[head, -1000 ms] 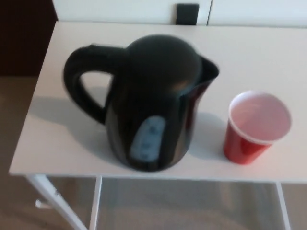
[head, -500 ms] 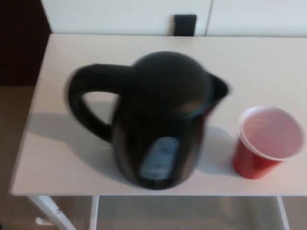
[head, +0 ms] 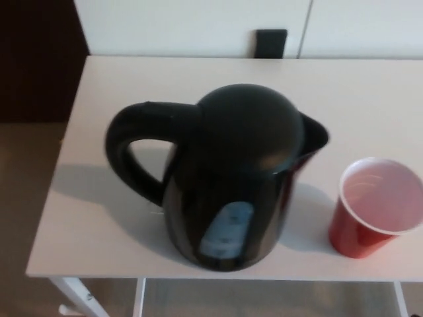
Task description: The robot walk towards a table in front and uses its left hand to pick up the pot from the base and pour water to the cup on the right hand side
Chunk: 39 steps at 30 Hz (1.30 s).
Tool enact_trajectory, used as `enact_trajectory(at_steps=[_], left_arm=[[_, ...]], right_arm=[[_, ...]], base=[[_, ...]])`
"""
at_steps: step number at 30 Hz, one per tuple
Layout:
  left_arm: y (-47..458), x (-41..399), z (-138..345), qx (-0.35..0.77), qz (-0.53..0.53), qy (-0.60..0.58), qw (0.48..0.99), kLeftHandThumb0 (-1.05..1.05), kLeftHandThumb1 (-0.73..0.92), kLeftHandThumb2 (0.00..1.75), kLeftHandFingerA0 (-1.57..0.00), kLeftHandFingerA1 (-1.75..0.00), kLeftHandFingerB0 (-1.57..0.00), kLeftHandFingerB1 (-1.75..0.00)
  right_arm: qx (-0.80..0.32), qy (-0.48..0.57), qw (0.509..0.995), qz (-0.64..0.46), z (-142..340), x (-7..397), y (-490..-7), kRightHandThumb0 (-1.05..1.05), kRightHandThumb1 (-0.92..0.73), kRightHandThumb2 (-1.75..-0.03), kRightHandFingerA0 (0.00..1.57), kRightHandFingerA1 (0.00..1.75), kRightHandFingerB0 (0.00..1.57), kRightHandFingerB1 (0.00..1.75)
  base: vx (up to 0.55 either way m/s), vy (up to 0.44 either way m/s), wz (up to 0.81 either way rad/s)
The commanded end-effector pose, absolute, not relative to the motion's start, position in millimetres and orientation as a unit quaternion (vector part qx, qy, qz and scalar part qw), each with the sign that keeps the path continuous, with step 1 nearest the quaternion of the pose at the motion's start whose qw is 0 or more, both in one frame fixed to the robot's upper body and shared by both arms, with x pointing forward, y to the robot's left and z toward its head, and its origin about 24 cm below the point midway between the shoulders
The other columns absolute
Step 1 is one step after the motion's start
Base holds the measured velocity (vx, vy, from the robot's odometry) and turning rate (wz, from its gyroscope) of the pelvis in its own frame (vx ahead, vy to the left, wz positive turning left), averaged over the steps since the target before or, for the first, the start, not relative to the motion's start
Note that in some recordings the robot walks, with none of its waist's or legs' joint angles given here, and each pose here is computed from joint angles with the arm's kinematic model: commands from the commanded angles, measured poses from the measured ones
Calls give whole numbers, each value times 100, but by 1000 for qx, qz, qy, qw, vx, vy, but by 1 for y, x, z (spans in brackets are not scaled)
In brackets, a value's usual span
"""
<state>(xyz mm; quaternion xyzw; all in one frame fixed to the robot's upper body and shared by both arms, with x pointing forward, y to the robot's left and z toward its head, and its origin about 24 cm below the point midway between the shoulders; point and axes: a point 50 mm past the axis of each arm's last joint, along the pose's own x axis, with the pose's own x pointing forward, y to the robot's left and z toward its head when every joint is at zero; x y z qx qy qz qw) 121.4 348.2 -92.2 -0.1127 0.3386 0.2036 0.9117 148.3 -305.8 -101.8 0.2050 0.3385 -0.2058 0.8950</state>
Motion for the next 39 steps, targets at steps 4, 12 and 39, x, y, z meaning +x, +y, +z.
enact_trajectory(at_steps=[4, 12, 39], left_arm=[[358, 108, -92, -96, 222, 360, 901, -18, 78, 63, -58, -47, -37, -38], [359, 119, -89, -115, 252, 332, 902, -18, 49, 93, -34, -60, -12, -48], [282, 226, 150, 159, 7, -155, 975, -26, 35, 87, -1, -49, 0, -48]], right_arm=[[186, 347, 896, -205, -102, 150, -308, -22, -50, -101, 33, 65, 22, 57], [189, 337, 899, -207, -97, 160, -309, -21, -66, -76, 37, 69, 31, 53], [190, 334, 900, -207, -94, 159, -313, -16, -53, -103, 31, 65, 25, 59]], base=[[-7, -96, 1], [-17, -64, 2], [0, 0, 0]])
